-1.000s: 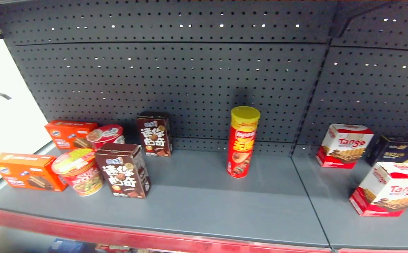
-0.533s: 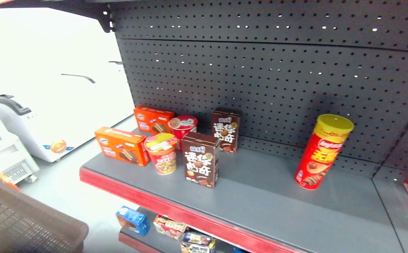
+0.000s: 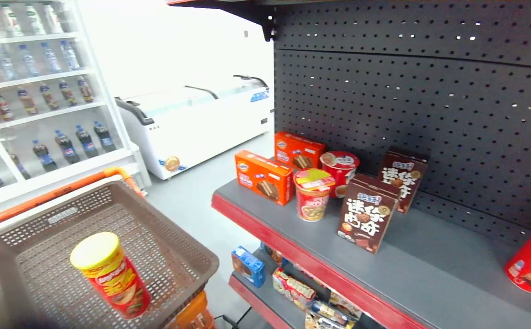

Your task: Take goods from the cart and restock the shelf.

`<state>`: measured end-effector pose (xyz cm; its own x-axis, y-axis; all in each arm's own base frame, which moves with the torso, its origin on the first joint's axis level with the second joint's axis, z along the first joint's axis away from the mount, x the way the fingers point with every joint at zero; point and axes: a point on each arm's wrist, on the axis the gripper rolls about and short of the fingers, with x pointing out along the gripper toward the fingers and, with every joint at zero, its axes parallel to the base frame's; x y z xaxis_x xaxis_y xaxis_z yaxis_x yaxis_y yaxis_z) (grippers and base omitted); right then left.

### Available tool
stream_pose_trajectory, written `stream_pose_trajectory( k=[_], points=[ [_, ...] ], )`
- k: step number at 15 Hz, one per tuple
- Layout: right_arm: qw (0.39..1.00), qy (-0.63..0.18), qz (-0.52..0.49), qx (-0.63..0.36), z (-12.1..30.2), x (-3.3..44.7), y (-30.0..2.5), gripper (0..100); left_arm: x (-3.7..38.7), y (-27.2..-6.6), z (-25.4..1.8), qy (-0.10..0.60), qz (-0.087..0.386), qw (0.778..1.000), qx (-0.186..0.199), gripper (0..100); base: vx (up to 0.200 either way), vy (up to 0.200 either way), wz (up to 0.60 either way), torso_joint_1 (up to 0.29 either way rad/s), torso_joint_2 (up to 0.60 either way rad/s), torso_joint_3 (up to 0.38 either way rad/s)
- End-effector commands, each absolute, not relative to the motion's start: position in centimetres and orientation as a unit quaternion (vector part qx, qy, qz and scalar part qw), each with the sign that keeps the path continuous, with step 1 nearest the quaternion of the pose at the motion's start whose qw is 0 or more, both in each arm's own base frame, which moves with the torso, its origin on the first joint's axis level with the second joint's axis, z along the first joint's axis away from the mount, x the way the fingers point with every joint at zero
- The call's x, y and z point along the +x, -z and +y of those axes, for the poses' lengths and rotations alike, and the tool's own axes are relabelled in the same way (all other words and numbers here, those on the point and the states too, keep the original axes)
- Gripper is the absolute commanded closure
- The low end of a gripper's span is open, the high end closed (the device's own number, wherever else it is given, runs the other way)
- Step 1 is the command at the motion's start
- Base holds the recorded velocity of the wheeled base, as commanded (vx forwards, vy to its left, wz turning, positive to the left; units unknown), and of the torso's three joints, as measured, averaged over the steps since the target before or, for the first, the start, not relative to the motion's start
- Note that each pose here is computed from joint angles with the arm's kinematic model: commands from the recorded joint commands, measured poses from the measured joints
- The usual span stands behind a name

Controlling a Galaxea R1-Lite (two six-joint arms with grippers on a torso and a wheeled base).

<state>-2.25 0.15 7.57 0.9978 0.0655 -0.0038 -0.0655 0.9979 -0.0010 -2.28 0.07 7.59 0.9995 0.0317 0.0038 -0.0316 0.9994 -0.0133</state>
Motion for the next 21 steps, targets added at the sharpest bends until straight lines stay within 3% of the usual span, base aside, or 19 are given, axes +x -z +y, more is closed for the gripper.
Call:
stream_pose_trajectory(
  k=[1,5,6,7,10,11,14,19,20,21],
  points=[
    [0.999,-0.032,0.002,-0.001,0.2,-2.2,-7.6,0,-2.3,-7.6,0.1,-0.015,-0.003,1.0,-0.005,0,0.0,0.0,0.6,0.007,0.0,0.002],
    [0.999,-0.032,0.002,0.0,0.2,-2.2,-7.6,0,-2.3,-7.6,0.1,-0.019,-0.004,1.0,0.005,0,0.0,0.0,0.3,0.001,0.0,0.001],
    [0.999,-0.032,0.002,0.0,0.2,-2.2,-7.6,0,-2.3,-8.0,0.1,-0.027,-0.016,0.999,0.033,0,0.0,0.0,0.0,0.0,0.0,0.0],
    [0.999,-0.032,0.002,0.001,0.2,-2.2,-7.6,0,-3.1,-10.4,0.1,-0.032,-0.049,0.995,0.081,0,0.0,0.0,0.0,0.0,0.0,0.0],
    [0.999,-0.032,0.002,0.0,0.2,-2.2,-7.6,0,-3.3,-17.1,0.1,-0.029,0.036,0.994,0.103,0,0.0,0.0,0.0,0.0,0.0,0.0],
    [0.999,-0.032,0.002,0.0,0.2,-2.2,-7.6,0,-2.3,-18.3,0.1,-0.015,0.082,0.991,0.103,0,0.0,0.0,0.0,0.0,0.0,0.0],
    [0.999,-0.032,0.002,0.0,0.2,-2.2,-7.6,0,0.7,-20.3,-0.1,0.056,0.138,0.985,0.088,0,0.0,0.0,0.0,0.0,0.0,0.0],
    [0.999,-0.032,0.002,0.0,0.2,-2.2,-7.6,0,5.4,-19.3,-0.6,0.084,0.255,0.961,0.059,0,0.0,0.0,0.0,0.0,0.0,0.0],
    [0.999,-0.032,0.002,0.0,0.2,-2.2,-7.6,0,8.0,-18.9,-0.6,0.106,0.291,0.95,0.041,0,0.0,0.0,0.0,0.0,0.0,0.0],
    [0.999,-0.032,0.002,0.0,0.2,-2.2,-7.6,0,9.7,-18.8,-0.6,0.122,0.294,0.948,0.032,0,0.0,0.0,0.0,0.0,0.0,0.0]
  ],
)
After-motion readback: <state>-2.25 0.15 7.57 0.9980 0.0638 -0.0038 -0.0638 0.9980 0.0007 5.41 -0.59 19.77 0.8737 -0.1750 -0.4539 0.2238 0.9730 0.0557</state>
